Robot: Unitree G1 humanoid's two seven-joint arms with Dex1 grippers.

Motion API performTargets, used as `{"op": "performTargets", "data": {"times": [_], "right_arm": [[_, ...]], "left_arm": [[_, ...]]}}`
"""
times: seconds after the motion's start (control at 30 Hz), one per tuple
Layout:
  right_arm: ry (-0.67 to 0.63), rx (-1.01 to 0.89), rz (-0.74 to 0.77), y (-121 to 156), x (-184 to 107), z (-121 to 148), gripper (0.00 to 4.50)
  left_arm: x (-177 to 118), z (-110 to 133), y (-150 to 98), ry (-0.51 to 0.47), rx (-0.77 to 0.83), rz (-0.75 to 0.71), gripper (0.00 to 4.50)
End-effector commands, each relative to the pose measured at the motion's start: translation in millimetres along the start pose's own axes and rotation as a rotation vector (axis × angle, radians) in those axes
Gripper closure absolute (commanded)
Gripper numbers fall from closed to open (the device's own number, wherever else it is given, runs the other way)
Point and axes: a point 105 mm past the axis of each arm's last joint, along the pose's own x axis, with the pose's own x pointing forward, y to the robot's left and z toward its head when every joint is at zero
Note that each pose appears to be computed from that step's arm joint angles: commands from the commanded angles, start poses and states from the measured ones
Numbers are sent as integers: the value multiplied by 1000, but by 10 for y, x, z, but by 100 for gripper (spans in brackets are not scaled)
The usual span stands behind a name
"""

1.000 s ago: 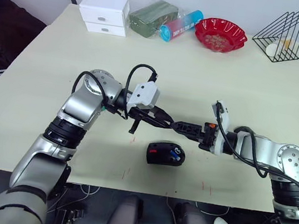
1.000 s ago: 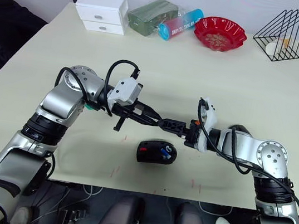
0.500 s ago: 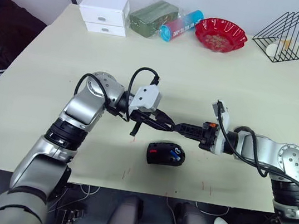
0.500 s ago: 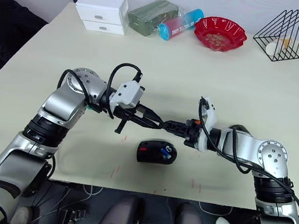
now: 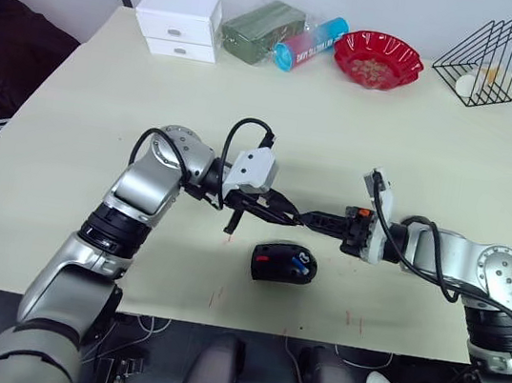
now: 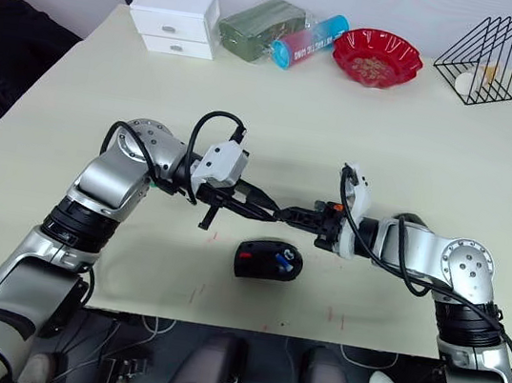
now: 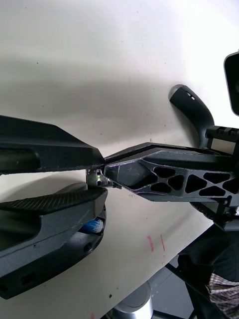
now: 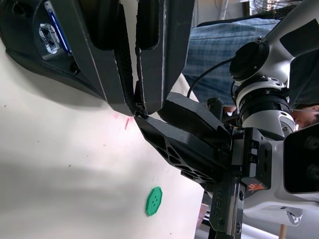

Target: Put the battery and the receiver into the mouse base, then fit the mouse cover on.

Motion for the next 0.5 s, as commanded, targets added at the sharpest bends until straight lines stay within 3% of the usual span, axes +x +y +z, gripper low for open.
{"op": "performTargets", "data": {"times": [0.03, 0.5], "right_arm": [[-11, -14, -29, -38, -65, 23, 444], [0, -28, -19, -21, -79, -2, 444]], "left_arm": [[-77, 130, 54, -32, 57, 30, 444], [-66, 125, 52, -35, 60, 26, 444]]}}
